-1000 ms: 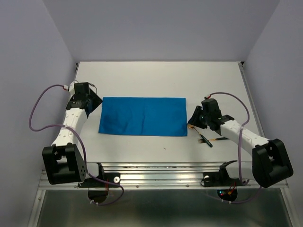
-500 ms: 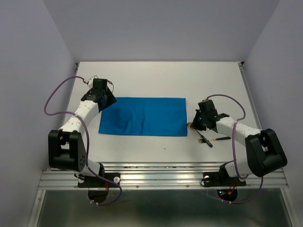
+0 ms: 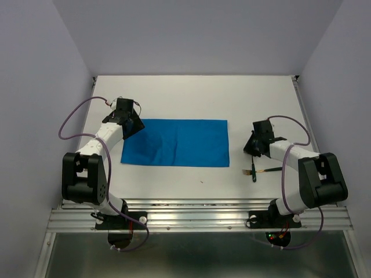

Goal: Fold the napkin into a case and place the utensils inside
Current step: Move the fork to the center of the board, then smooth out the rectangle-folded napkin at the center of the board.

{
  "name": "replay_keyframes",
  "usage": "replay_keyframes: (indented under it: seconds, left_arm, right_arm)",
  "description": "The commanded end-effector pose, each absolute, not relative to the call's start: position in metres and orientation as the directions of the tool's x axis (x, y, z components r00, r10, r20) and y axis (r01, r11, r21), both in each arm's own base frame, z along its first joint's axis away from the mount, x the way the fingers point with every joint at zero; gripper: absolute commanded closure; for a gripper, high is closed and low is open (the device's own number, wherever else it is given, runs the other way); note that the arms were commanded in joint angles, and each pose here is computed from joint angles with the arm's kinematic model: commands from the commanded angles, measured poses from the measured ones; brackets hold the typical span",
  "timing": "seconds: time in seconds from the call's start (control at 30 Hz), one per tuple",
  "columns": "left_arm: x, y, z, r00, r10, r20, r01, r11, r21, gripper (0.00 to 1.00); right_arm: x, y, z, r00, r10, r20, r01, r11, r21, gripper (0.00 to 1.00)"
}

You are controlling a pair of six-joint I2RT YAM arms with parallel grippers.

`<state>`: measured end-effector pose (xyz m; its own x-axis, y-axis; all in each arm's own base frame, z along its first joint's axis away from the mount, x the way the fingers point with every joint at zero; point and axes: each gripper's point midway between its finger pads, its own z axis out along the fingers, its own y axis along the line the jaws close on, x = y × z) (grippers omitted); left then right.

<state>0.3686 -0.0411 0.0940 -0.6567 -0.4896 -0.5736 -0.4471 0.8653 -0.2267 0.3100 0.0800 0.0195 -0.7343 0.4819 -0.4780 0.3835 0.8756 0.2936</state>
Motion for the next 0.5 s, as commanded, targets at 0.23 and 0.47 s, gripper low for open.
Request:
replay_keyframes:
  seconds: [0.23,0.47]
  left_arm:
    - [0.372,-0.042,0.115,-0.629,-0.483,-0.610,-0.427,0.870,-0.248,0.35]
    - [0.377,-0.054,0.133,-0.621,-0.487,-0.614,-0.382,0.872,-0.306,0.35]
  right_arm:
    - [0.327,0.086,0.069,-0.717,0.406,-0.567,0.233,0.906,0.354,0.59]
    - [0.313,0.141,0.054,-0.800,0.333,-0.499,0.120,0.904,0.410,0.44]
